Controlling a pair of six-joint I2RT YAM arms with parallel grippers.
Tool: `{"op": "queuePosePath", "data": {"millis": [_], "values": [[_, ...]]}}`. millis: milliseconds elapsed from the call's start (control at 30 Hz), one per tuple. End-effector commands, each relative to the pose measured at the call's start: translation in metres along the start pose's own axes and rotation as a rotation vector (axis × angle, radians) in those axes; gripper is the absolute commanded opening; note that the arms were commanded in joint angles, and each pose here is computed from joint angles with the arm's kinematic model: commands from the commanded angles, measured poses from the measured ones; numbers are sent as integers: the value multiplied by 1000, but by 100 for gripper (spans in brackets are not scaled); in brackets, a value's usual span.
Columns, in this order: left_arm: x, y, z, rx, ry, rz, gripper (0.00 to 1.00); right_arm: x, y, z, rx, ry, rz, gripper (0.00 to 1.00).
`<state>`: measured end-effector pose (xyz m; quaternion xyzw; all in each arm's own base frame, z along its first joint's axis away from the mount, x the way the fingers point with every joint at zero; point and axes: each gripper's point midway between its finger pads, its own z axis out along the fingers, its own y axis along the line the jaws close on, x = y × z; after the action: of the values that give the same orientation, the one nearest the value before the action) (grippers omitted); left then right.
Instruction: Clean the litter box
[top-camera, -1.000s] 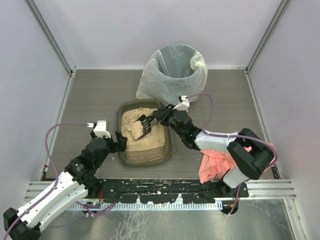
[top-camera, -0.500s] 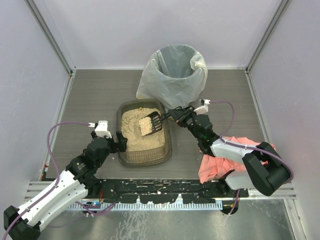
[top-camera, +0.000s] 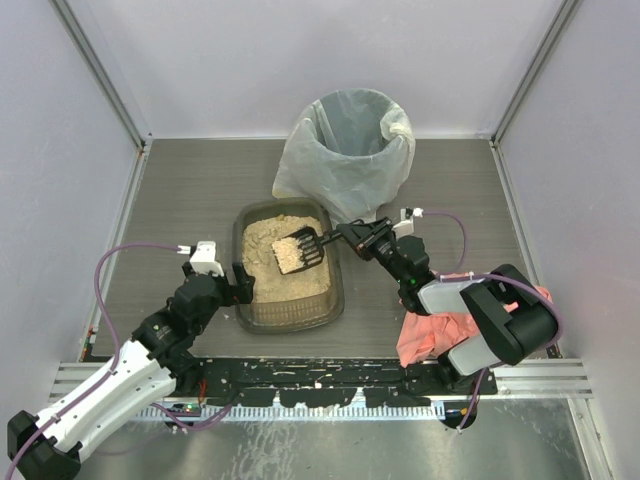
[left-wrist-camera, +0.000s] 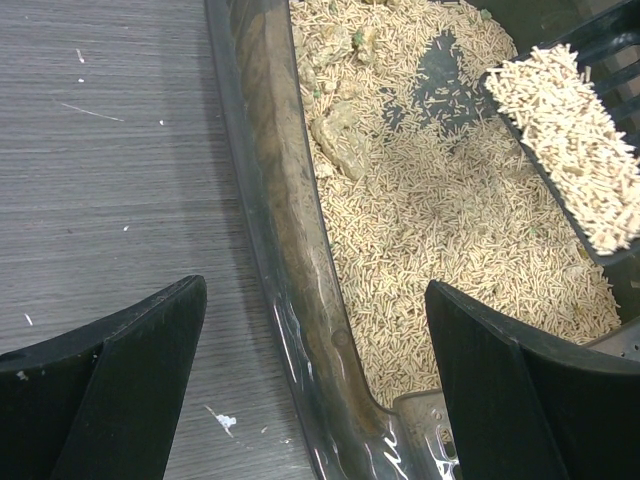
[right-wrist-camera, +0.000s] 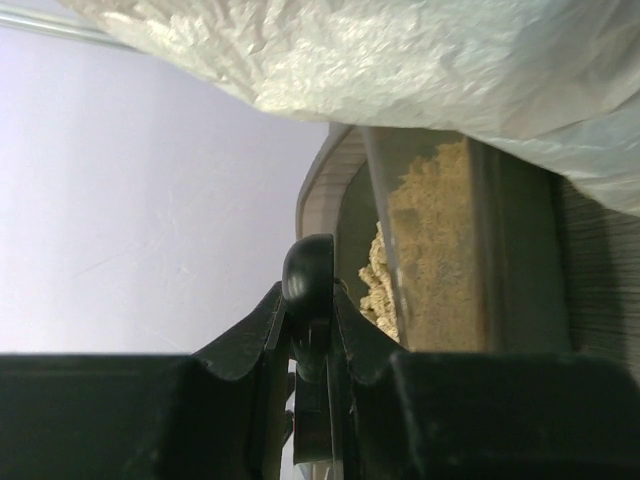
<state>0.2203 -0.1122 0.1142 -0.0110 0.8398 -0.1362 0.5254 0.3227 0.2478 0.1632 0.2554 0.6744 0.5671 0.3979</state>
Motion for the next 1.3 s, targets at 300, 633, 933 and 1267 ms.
{"op": "queuePosePath", "data": {"millis": [300,633,933,1267], "values": [[-14,-8,2,16,-37,-19,91,-26,42,-3,-174,-68,48,1],[-15,-8,3,13,-38,-18,91,-5,63,9,-248,27,8,1],[-14,-9,4,15,-27,-13,90,-28,47,6,-217,-51,70,1],[-13,-9,5,14,-23,-11,90,-25,46,10,-210,-41,46,1]]}}
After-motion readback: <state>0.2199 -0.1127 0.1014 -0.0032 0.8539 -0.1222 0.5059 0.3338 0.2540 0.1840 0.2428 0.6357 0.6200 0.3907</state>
